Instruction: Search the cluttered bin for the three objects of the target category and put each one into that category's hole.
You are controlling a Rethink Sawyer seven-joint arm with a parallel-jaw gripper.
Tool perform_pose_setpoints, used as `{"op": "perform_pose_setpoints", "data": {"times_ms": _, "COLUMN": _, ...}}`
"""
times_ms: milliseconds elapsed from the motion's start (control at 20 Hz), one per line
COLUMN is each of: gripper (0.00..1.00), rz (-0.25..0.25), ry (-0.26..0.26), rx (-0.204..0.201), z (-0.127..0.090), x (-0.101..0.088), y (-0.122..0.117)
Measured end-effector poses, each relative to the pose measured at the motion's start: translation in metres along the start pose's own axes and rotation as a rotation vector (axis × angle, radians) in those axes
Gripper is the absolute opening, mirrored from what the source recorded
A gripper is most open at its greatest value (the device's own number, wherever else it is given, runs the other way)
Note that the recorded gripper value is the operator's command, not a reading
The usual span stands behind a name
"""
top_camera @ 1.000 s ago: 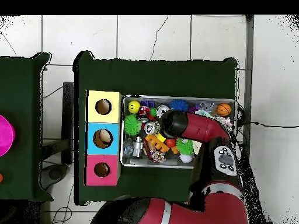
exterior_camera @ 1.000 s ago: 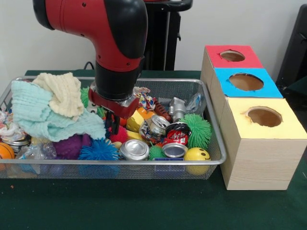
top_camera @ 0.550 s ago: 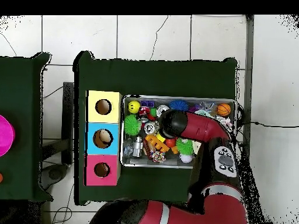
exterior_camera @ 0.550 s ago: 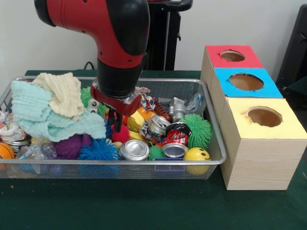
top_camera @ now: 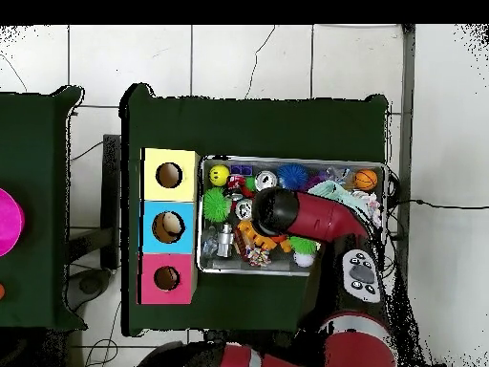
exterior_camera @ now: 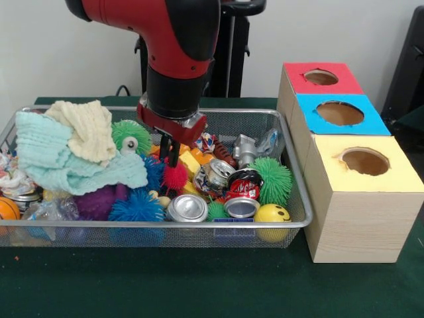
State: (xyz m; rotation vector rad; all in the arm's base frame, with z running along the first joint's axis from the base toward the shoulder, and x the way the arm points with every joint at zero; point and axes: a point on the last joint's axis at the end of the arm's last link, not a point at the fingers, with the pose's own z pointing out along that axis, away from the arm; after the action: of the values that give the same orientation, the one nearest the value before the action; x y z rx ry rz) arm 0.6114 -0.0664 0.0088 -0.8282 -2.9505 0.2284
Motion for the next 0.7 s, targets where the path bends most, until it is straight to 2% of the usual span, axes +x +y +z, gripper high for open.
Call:
{"op": "perform_pose_setpoints", "data": {"times_ms": 350, "gripper": 0.00, "rz": 0.003, "ry": -0.020, "rx": 0.000, "z": -0.007, "x": 0.022, "y": -0.009}}
{"op": "perform_pose_setpoints", "data": {"times_ms": 400, "gripper": 0.00, "rz": -0.001, "ry": -0.026, "rx": 0.000, "z": -0.009, "x": 0.030, "y": -0.009}}
{"op": "perform_pose_setpoints", "data": {"times_ms": 650, "gripper": 0.00, "rz": -0.008, "ry": -0.027, "rx": 0.005, "z": -0.012, "x": 0.043, "y": -0.007}}
{"op": "perform_pose_setpoints", "data": {"times_ms": 700, "gripper": 0.00, "rz": -0.010, "ry": -0.020, "rx": 0.008, "z": -0.013, "x": 0.050, "y": -0.005}}
